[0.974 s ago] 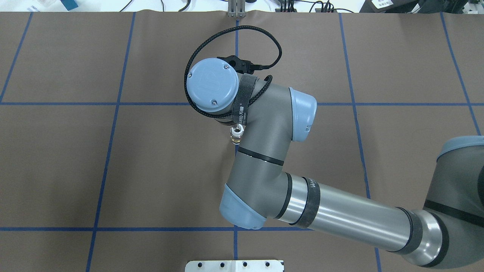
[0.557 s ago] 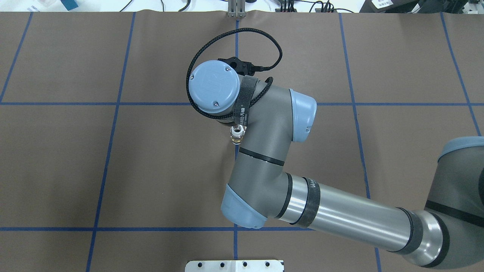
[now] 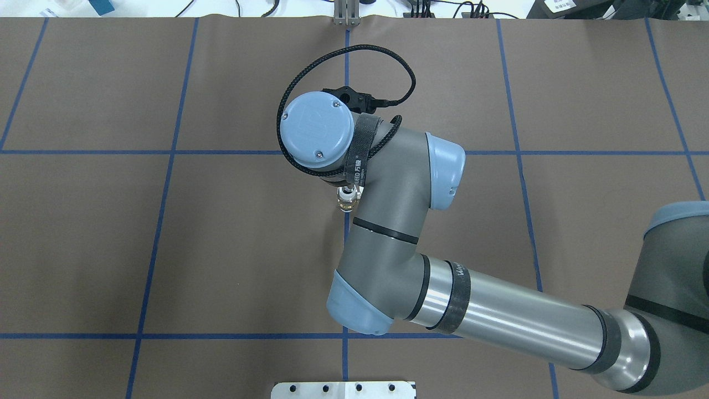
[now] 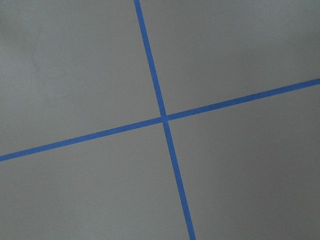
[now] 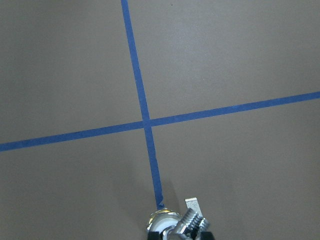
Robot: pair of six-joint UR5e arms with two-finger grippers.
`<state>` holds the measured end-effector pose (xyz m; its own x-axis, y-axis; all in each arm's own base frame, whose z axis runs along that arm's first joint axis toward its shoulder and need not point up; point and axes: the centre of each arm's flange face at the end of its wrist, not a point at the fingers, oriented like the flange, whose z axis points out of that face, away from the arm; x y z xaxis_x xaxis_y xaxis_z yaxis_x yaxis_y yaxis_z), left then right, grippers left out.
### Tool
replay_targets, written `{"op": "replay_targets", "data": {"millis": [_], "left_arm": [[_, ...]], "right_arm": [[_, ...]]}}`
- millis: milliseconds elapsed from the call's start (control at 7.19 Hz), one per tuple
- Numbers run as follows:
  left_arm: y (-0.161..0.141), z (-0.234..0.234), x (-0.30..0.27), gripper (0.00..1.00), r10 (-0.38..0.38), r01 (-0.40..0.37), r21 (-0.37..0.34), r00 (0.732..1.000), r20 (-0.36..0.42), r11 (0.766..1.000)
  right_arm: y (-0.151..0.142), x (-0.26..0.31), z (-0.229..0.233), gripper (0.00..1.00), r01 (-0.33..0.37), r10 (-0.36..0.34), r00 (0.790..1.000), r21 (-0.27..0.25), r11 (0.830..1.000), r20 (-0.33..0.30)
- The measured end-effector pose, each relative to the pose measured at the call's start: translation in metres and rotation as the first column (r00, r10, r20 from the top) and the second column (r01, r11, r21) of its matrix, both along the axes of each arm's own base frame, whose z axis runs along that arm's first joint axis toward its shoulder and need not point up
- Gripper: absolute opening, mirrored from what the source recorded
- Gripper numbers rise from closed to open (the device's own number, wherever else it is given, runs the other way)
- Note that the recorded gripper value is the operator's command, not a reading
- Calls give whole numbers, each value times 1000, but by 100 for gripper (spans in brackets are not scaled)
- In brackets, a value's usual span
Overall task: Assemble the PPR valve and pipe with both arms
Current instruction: 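Lower the chrome fitting into the top of the white valve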
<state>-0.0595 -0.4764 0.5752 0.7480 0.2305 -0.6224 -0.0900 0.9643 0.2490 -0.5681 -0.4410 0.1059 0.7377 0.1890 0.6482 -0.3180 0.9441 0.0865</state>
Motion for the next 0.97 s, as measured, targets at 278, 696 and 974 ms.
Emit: {"op": "replay_targets", "data": {"millis": [278,696,974], "left_arm": [[0,0,0,100,0,0,0,1000,0,1000],[0,0,0,100,0,0,-1,1000,0,1000],[0,1,0,100,0,0,-1,1000,0,1000]], "right_arm": [[2,-1,0,0,3,-3,1000,-1,1000,1],[2,-4,2,0,4,-4,1000,4,1000,8],[2,-5,5,3,7,-7,1000,4,1000,5]]}}
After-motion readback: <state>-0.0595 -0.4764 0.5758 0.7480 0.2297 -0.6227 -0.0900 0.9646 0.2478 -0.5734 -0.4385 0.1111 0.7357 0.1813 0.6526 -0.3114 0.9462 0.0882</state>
